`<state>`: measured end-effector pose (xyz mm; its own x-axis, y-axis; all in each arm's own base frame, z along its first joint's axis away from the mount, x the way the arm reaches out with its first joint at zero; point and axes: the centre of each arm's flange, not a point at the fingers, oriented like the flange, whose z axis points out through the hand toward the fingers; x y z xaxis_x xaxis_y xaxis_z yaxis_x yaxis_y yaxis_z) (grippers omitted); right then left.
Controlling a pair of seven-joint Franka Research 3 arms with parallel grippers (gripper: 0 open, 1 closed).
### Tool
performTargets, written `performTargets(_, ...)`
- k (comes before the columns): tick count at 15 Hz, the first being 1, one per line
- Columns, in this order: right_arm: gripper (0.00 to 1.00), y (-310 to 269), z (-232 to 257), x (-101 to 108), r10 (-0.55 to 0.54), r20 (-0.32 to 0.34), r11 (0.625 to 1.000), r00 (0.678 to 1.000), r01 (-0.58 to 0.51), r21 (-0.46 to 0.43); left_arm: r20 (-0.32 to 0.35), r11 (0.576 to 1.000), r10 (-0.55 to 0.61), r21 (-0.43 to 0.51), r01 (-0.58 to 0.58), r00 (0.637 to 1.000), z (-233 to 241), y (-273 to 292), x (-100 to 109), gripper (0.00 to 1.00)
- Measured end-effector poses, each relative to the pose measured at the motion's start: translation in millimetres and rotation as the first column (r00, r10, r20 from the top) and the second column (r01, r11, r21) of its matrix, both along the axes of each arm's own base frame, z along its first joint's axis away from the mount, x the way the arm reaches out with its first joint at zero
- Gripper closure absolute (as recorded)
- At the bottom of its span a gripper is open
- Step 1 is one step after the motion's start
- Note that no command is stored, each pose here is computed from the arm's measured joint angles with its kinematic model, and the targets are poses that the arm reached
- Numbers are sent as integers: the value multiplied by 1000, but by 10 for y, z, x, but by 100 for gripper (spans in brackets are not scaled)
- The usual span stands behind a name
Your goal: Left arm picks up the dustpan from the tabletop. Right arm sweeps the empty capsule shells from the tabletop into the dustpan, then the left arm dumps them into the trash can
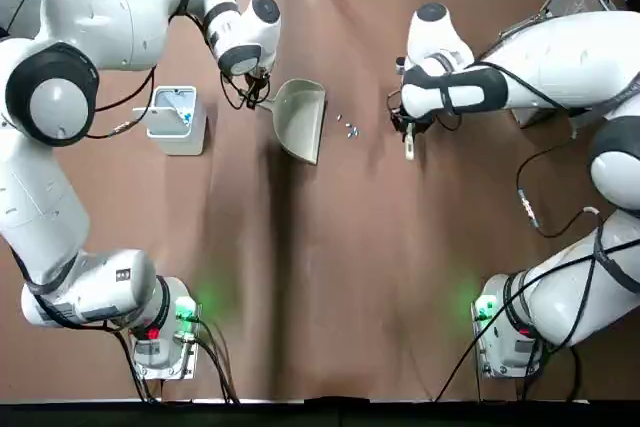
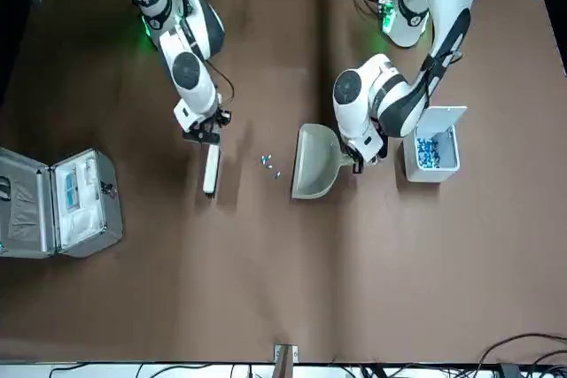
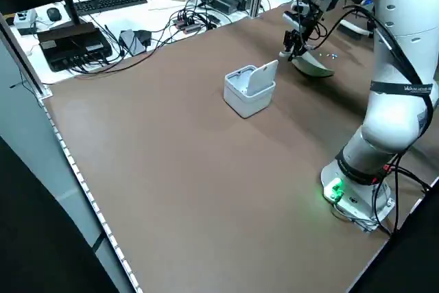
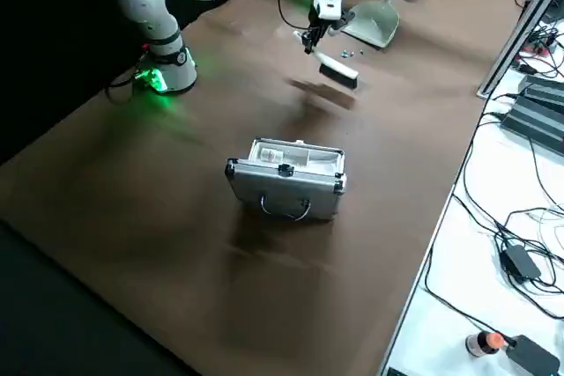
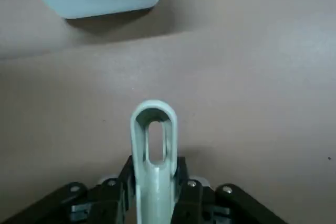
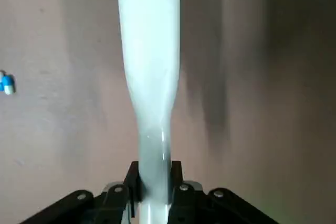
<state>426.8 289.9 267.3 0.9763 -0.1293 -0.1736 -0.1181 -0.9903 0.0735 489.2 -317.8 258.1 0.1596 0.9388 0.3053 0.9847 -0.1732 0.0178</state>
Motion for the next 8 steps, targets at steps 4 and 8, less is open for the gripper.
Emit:
performTargets(4,73,456,-42,43,-8,-25,1000,1000,8,-23,-3,1000,-10,-2,10,1000,-72,-23,-9,67)
performTargets(8,73,928,-229,-68,-24,-47,1000,999,23,-19,8,1000,-5,-13,5,1000,-100,-173,-38,67)
